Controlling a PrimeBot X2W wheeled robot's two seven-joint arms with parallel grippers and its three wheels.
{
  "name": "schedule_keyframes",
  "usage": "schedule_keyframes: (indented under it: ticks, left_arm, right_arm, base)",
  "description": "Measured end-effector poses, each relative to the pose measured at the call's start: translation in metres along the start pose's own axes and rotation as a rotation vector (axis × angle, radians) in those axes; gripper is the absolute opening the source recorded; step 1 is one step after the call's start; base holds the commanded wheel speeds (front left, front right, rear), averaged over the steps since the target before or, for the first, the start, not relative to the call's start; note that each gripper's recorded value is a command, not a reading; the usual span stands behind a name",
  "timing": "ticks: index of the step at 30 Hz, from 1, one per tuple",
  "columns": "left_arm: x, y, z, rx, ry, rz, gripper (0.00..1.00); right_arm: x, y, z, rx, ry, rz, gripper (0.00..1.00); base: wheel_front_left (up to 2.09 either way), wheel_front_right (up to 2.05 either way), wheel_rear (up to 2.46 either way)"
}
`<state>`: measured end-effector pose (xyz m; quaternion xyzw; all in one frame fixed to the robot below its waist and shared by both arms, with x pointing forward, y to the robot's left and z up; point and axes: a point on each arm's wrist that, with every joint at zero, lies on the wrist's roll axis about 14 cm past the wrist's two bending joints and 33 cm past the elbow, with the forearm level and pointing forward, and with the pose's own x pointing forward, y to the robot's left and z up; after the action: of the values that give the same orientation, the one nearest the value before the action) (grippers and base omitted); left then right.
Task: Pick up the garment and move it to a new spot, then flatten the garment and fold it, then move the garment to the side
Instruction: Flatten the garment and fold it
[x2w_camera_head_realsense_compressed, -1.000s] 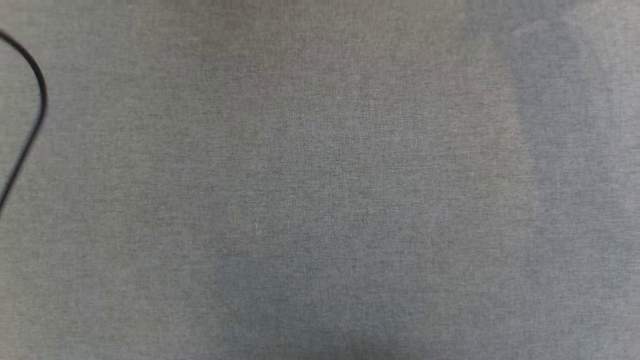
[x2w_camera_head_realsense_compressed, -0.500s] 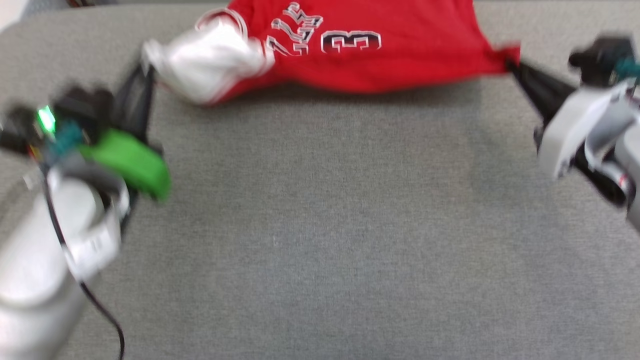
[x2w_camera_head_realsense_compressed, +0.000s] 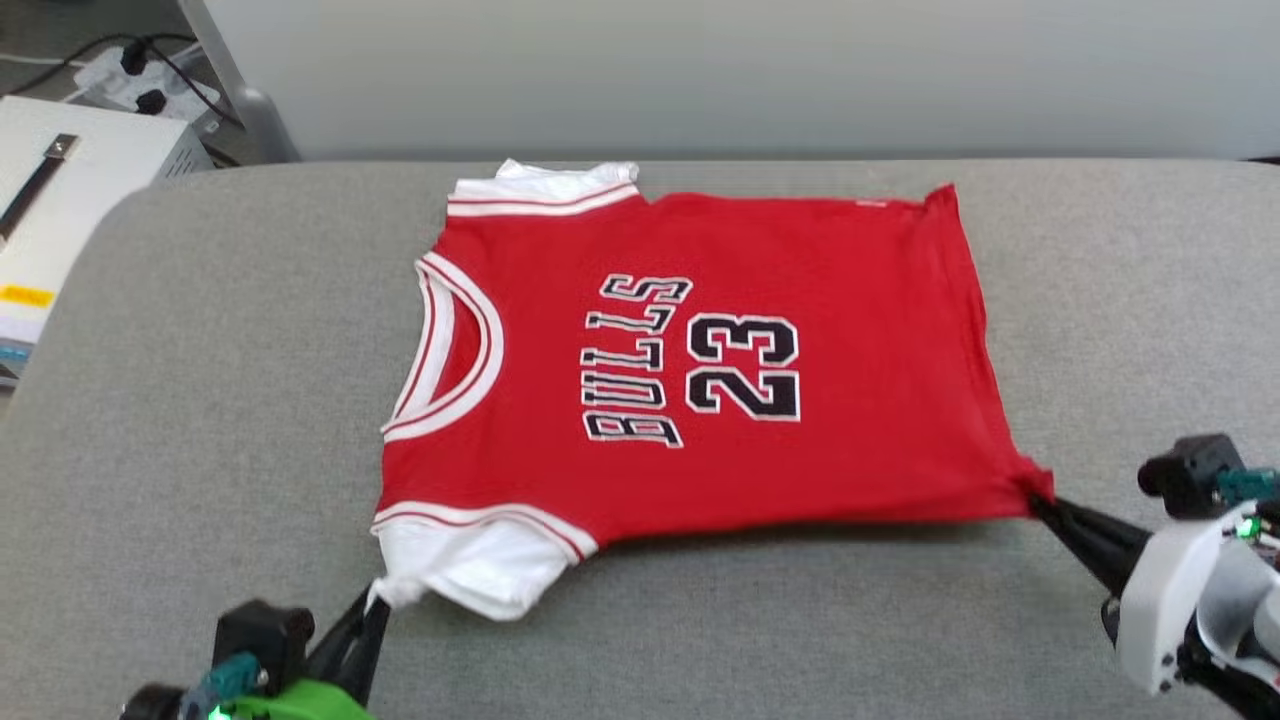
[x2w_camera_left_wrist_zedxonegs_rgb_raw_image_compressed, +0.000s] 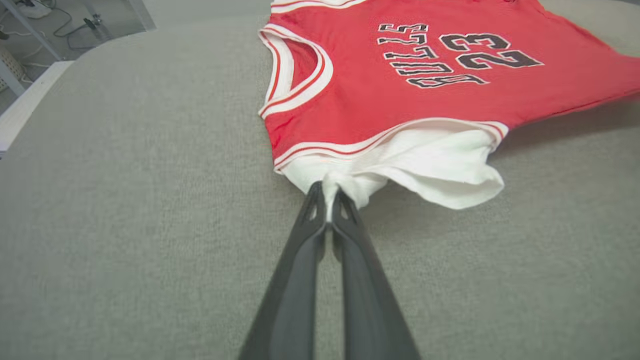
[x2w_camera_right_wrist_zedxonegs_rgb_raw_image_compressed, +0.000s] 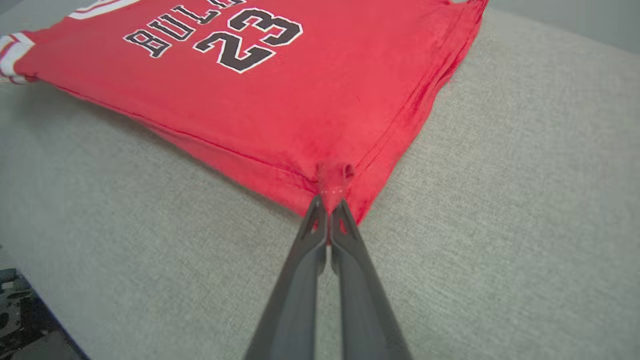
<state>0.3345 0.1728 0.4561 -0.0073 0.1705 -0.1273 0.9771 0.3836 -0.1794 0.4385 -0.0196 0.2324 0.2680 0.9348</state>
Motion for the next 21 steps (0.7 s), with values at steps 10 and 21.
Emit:
schedule_keyframes:
  ticks: [10, 21]
  left_arm:
    - [-0.045, -0.017, -0.044, -0.105, 0.141, 0.021, 0.0]
    - [0.0, -0.005, -0.001, -0.006, 0.03, -0.027, 0.0]
  right_arm:
    - [-0.052, 0.025, -0.054, 0.142, 0.103, 0.009, 0.0]
    - [-0.036, 0.021, -0.035, 0.211, 0.062, -0.015, 0.0]
  base:
    - [0.0, 0.0, 0.0]
    - [0.0, 0.0, 0.0]
